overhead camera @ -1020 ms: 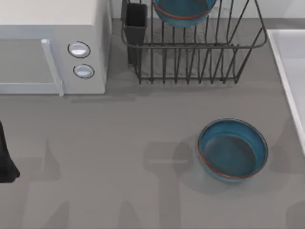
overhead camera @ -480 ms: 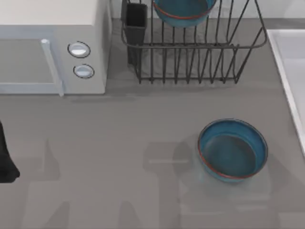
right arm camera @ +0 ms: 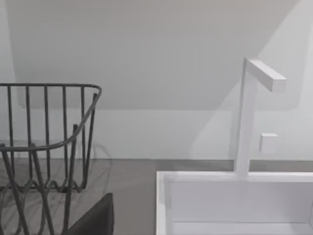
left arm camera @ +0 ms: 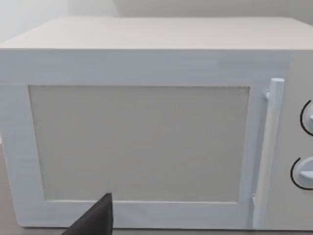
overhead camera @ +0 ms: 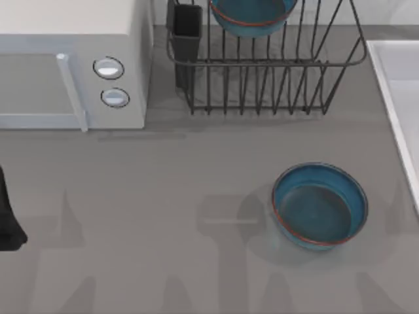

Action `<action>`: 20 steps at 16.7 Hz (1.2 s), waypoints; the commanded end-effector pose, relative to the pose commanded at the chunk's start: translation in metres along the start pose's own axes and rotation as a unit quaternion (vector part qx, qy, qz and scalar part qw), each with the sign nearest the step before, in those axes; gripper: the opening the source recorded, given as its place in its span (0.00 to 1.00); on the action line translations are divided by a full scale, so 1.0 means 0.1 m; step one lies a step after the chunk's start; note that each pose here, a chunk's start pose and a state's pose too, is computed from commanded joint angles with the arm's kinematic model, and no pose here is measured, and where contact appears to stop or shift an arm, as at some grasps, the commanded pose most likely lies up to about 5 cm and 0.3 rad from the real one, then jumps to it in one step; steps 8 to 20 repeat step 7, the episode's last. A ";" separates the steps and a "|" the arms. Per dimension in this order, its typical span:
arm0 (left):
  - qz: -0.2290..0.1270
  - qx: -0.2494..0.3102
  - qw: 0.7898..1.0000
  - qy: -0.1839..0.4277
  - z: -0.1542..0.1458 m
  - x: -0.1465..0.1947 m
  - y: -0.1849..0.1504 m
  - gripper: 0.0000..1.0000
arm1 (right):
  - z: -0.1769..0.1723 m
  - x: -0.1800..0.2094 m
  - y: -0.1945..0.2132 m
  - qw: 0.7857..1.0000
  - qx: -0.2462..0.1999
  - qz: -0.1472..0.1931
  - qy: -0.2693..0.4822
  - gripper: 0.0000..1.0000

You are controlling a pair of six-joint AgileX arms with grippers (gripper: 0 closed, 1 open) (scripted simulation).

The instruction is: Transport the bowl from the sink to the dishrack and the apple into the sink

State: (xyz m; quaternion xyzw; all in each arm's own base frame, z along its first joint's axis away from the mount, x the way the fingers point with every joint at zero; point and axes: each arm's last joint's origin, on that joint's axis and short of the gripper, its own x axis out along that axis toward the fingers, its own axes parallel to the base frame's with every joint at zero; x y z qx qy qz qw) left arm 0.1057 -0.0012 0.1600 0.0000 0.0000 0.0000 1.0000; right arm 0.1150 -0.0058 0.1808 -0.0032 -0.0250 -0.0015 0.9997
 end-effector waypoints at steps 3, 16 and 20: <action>0.000 0.000 1.000 0.000 0.00 0.00 0.00 1.00 | -0.15 -0.08 0.04 1.000 0.003 0.001 0.019 1.00; 0.000 0.000 1.000 0.000 0.00 0.00 0.00 1.00 | -0.20 -0.10 0.05 1.000 0.003 0.002 0.025 1.00; 0.000 0.000 1.000 0.000 0.00 0.00 0.00 1.00 | -0.20 -0.10 0.05 1.000 0.003 0.002 0.025 1.00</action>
